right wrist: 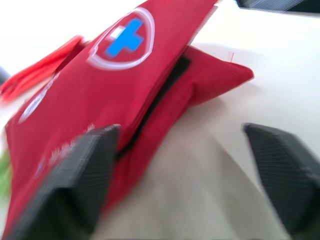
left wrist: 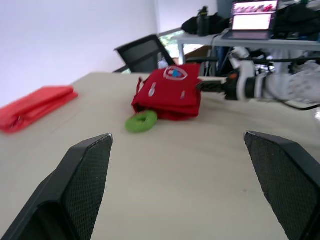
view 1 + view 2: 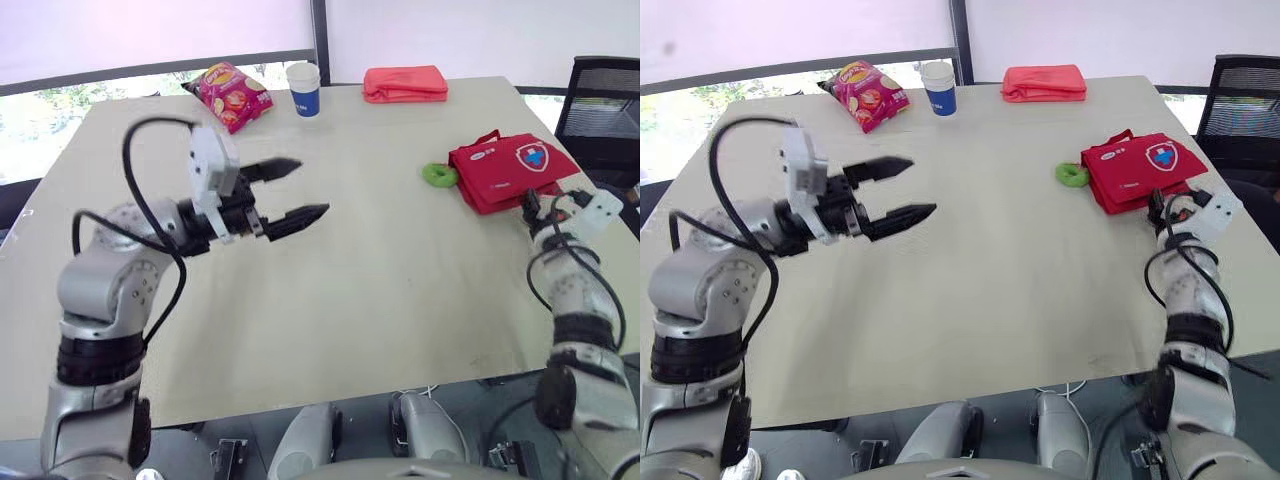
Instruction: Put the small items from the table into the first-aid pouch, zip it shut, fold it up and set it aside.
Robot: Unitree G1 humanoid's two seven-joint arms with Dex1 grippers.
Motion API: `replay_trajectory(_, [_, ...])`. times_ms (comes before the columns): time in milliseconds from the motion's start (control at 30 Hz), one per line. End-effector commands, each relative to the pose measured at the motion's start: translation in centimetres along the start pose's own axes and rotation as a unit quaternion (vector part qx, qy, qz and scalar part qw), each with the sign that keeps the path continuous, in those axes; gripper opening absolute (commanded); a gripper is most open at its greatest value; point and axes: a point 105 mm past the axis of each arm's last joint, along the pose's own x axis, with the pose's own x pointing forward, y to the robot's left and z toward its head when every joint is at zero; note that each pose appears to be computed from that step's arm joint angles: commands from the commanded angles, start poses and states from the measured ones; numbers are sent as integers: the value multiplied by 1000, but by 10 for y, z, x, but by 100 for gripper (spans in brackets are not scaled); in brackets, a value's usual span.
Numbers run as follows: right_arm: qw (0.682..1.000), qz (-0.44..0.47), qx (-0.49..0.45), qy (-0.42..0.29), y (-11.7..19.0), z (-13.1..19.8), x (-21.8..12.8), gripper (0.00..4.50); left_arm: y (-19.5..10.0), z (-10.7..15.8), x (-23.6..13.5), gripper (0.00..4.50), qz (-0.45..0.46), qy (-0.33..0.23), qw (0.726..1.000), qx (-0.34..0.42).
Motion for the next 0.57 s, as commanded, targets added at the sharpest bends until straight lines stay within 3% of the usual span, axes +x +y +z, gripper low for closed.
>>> replay_trajectory(33, [972, 166, -166, -29, 24, 20, -39, 441, 6, -14, -15, 450, 62, 18, 998, 14])
replay_trajectory(133, [926, 272, -261, -14, 25, 12, -81, 441, 4, -40, -35, 450, 101, 36, 994, -4])
replay_trajectory(300, [902, 350, -244, 61, 15, 1, -135, 441, -20, -96, -82, 450, 166, 100, 981, -29])
replay_trajectory(467, [885, 400, -217, 96, 24, 7, -154, 441, -44, -112, -109, 450, 206, 132, 969, -24])
replay_trajectory(567, [880, 412, -218, 95, 29, 9, -152, 441, -49, -110, -112, 450, 214, 123, 969, -19])
